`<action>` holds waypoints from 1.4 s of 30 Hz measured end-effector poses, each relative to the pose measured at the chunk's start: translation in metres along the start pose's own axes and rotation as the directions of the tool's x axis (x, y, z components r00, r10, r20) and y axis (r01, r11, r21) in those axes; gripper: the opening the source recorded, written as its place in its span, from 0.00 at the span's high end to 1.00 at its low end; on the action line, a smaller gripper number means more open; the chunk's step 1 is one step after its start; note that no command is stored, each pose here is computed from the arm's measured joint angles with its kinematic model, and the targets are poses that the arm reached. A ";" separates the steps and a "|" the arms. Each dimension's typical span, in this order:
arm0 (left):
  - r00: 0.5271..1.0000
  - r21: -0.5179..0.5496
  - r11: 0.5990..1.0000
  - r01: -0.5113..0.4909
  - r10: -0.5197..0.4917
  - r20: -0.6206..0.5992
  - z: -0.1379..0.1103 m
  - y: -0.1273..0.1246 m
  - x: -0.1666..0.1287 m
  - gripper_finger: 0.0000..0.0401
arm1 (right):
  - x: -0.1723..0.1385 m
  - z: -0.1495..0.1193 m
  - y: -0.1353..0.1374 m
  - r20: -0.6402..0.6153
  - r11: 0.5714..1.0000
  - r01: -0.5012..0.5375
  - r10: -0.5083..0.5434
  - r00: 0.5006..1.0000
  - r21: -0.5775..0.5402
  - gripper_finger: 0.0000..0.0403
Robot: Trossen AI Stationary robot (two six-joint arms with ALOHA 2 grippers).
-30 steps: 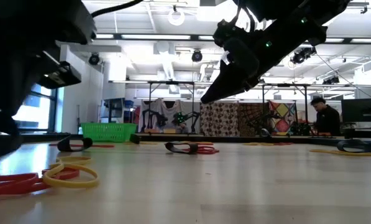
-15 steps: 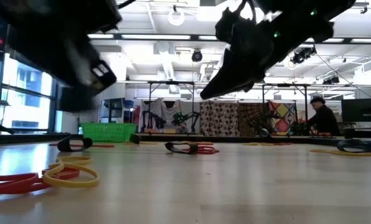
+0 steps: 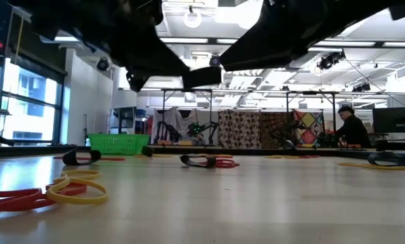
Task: Sort rubber bands into baskets
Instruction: Put the black rubber band into the blue bin
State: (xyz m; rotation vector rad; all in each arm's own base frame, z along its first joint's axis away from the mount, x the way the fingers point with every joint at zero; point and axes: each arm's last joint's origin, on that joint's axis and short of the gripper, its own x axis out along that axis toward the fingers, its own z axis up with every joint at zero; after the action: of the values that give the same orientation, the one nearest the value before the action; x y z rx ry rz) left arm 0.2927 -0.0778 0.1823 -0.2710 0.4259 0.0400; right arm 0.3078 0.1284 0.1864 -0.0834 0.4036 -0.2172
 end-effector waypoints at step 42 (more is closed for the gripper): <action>0.996 0.138 0.990 0.034 -0.044 0.074 0.011 0.006 0.002 0.95 | -0.002 -0.011 0.033 0.165 0.955 0.213 -0.180 0.970 -0.207 0.97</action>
State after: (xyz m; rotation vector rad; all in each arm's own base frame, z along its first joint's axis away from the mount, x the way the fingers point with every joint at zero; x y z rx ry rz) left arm 0.2984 -0.0692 0.1901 -0.1428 0.3452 -0.0173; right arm 0.3081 0.1611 0.1732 -0.3609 0.2731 -0.3602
